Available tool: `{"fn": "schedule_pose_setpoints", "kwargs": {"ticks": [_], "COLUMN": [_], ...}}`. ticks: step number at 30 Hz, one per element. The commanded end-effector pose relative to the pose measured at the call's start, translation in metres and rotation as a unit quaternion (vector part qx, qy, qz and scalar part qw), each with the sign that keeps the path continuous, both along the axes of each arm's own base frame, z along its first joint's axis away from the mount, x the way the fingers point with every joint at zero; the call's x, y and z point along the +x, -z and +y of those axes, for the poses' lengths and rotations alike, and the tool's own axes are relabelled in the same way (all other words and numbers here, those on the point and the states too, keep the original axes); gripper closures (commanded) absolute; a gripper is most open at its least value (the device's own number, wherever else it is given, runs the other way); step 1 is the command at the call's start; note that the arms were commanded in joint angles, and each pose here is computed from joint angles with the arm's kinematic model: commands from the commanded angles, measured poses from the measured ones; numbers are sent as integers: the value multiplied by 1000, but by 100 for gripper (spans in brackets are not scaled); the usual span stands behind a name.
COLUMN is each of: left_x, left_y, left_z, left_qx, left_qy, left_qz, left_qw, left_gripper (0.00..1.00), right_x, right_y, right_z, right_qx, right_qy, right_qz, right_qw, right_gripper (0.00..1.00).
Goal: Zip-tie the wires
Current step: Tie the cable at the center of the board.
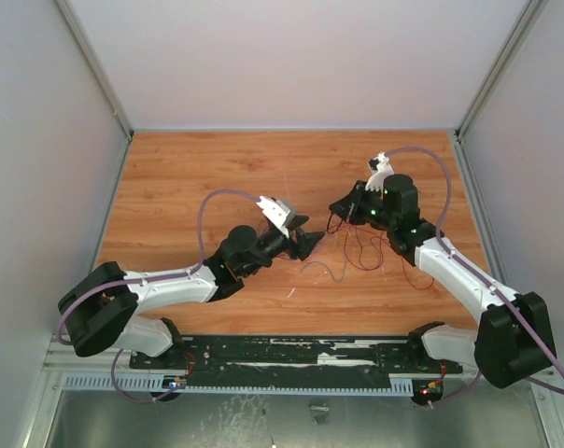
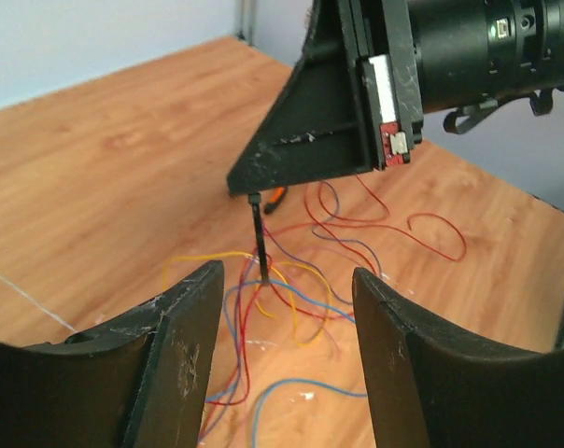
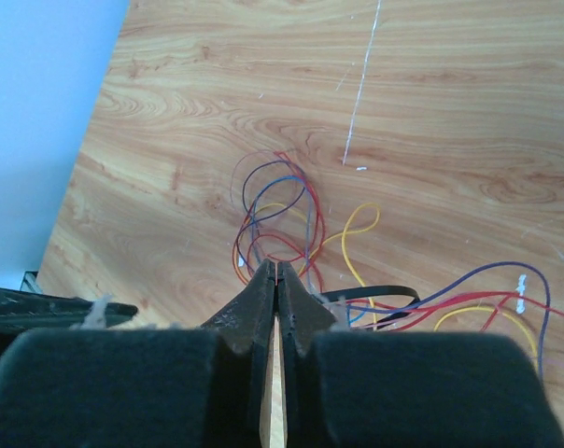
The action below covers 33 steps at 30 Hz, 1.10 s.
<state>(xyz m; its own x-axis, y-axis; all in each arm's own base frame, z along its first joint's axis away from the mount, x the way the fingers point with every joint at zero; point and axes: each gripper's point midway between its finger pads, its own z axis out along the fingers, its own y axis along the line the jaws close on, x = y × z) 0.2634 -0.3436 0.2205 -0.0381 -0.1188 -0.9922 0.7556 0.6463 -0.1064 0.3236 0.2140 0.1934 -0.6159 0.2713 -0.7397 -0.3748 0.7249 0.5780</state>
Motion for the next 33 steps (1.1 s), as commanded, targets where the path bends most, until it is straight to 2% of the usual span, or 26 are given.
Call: {"fn": "schedule_pose_setpoints", "kwargs": {"ticks": [1, 10, 24, 33], "left_x": [-16, 2, 26, 46], "left_y": [1, -3, 10, 12], "left_z": [-12, -26, -38, -37], "left_qx": [-28, -81, -86, -80], "left_qy": [49, 41, 8, -25], "left_qz": [55, 107, 125, 120], "left_qw": [997, 990, 988, 989], "left_gripper": [39, 45, 49, 57], "right_x": [-2, -10, -14, -15], "right_y": [-12, -13, -12, -11], "right_z": [5, 7, 5, 5], "right_qx": [36, 58, 66, 71], "right_qy": [18, 22, 26, 27], "right_qz": [-7, 4, 7, 9], "right_qw": [999, 998, 997, 997], "right_gripper": [100, 100, 100, 100]}}
